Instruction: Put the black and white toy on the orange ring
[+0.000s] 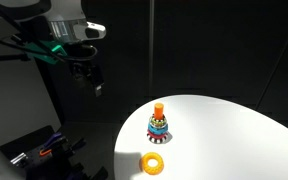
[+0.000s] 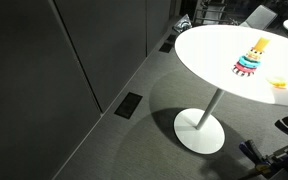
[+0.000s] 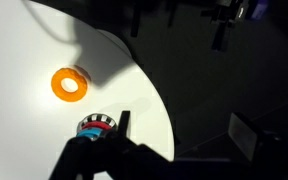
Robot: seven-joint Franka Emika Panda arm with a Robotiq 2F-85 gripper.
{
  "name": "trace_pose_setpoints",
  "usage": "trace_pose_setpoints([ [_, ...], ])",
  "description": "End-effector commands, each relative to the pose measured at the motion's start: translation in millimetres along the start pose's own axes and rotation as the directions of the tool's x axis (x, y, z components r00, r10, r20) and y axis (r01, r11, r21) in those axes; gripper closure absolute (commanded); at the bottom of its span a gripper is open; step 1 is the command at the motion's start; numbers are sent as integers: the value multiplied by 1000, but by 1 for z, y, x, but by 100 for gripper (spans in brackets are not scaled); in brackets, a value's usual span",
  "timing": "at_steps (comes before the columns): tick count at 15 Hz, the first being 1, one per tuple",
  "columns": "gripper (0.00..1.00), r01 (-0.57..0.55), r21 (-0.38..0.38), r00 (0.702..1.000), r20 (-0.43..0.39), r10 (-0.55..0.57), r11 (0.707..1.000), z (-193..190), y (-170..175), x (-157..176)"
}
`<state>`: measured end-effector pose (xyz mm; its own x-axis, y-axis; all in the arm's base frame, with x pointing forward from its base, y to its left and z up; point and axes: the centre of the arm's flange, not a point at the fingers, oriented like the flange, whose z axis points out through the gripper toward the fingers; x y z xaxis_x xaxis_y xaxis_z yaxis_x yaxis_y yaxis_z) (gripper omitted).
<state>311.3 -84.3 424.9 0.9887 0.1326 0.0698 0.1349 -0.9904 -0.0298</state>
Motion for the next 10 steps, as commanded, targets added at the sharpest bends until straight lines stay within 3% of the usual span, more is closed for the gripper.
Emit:
trace_pose_setpoints([
  [1,0,-47,23,996,-70,49,999,-16,13,18],
  [6,0,-123,70,982,-135,131,990,-24,34,39],
  [10,0,-188,109,970,-137,202,976,-19,56,59],
])
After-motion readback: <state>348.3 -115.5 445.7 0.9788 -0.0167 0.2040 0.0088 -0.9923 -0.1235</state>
